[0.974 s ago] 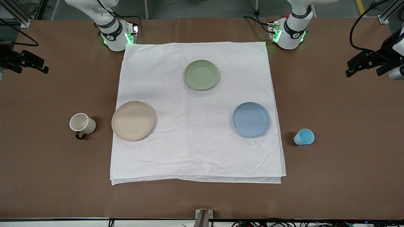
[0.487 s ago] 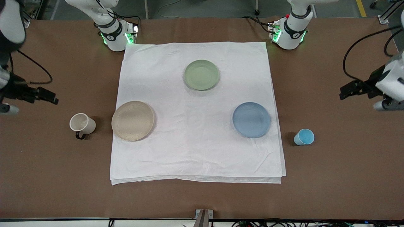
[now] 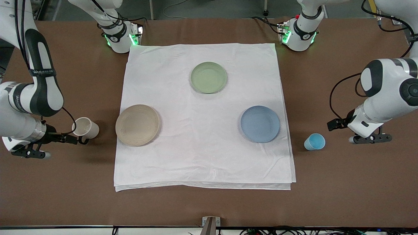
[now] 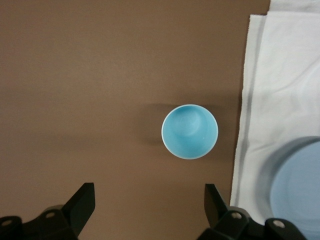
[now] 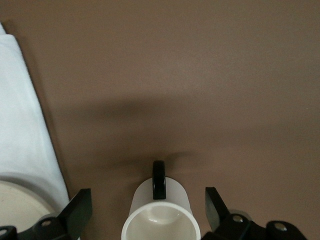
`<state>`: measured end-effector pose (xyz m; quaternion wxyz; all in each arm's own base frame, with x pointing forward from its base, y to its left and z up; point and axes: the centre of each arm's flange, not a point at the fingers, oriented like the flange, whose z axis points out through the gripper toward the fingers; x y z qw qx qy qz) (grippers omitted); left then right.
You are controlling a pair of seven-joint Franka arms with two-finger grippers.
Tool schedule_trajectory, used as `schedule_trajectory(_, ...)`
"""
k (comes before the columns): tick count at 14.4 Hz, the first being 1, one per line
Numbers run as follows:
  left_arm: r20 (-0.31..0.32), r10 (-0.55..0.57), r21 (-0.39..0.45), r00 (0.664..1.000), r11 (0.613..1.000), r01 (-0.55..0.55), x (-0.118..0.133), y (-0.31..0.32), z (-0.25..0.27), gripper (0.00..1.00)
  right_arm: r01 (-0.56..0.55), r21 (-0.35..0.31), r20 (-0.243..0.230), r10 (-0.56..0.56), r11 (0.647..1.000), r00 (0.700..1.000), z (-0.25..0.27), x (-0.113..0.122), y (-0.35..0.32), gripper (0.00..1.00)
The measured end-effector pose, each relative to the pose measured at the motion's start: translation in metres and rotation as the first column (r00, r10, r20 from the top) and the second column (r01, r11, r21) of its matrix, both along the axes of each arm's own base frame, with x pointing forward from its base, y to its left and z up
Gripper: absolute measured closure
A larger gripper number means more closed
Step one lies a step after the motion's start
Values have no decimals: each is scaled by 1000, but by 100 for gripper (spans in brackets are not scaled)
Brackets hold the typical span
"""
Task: Place blue cup in blue plate and white mug in gray plate
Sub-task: 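Reach the left gripper to the blue cup while the right gripper reaches the mug, then grasp the blue cup with the left gripper while the right gripper grasps the mug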
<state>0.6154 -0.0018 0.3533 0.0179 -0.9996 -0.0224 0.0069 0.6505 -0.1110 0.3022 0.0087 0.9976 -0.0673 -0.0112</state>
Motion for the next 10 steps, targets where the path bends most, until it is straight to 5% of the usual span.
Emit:
schedule_trajectory(7, 16, 55, -70, 998, 996, -54, 9, -6, -99, 24, -2, 7, -31, 3, 1000, 1000, -78, -30, 3, 21)
schedule_trajectory(10, 9, 57, -73, 998, 996, -56, 10, -7, -107, 38, -3, 10, -44, 3, 1000, 999, -82, -34, 4, 54)
